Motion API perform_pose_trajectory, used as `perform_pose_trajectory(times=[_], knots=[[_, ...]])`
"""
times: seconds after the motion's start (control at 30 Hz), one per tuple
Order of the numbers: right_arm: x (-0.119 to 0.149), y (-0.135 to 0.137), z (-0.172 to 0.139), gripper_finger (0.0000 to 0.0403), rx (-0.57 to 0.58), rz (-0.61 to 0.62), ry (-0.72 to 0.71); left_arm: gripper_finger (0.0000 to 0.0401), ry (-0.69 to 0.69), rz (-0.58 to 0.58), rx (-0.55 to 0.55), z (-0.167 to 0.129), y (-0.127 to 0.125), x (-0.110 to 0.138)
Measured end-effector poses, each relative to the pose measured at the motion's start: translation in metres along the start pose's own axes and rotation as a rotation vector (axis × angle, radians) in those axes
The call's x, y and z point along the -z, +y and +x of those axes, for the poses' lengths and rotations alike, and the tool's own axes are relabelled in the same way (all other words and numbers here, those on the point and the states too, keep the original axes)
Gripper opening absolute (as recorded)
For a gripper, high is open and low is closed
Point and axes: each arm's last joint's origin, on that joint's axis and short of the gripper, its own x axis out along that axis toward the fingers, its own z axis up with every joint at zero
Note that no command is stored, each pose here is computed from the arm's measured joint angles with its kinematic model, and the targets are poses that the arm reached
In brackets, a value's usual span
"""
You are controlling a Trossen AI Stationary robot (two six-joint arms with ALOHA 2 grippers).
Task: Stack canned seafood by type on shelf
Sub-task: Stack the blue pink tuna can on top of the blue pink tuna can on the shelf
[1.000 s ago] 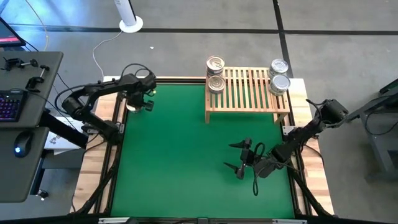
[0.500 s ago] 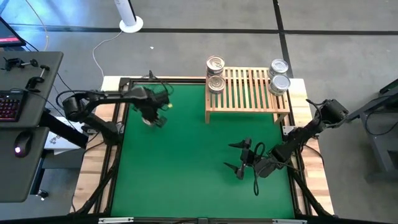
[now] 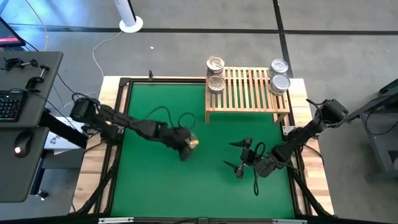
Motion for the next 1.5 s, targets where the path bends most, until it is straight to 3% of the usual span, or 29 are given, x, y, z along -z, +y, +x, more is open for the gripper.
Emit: perform_pose_trajectory(times=[0.13, 0.23, 0.37, 0.57, 0.77, 0.93, 1.13, 1.3, 1.5], knots=[[-0.001, -0.002, 0.003, 0.0399, 0.011, 0.010, -0.002, 0.0000, -0.087, 0.059, 0.085, 0.010, -0.027, 0.009], [-0.002, -0.006, 0.008, 0.0399, 0.020, 0.022, 0.005, 0.0000, -0.117, 0.108, 0.049, 0.004, -0.043, 0.010], [-0.001, -0.012, 0.020, 0.0399, -0.073, 0.029, 0.065, 0.0000, -0.131, 0.135, -0.058, -0.013, -0.055, 0.016], [0.021, -0.015, 0.057, 0.0399, -0.132, -0.038, 0.101, 0.0000, -0.081, 0.068, -0.309, -0.017, -0.031, 0.049], [0.042, -0.027, 0.100, 0.0399, -0.211, 0.036, 0.033, 0.0000, -0.122, 0.003, -0.412, -0.005, 0.007, 0.078], [0.050, -0.038, 0.136, 0.0399, -0.232, 0.081, 0.017, 0.0000, -0.314, 0.008, -0.413, 0.002, 0.027, 0.089], [0.047, -0.045, 0.162, 0.0399, -0.219, 0.102, 0.010, 0.0000, -0.472, -0.001, -0.334, 0.005, 0.034, 0.086], [0.043, -0.053, 0.172, 0.0399, -0.196, 0.107, 0.026, 0.0000, -0.513, 0.032, -0.326, 0.005, 0.036, 0.080], [0.036, -0.058, 0.188, 0.0399, -0.280, 0.099, 0.103, 0.0000, -0.505, 0.049, -0.314, 0.010, 0.040, 0.074]])
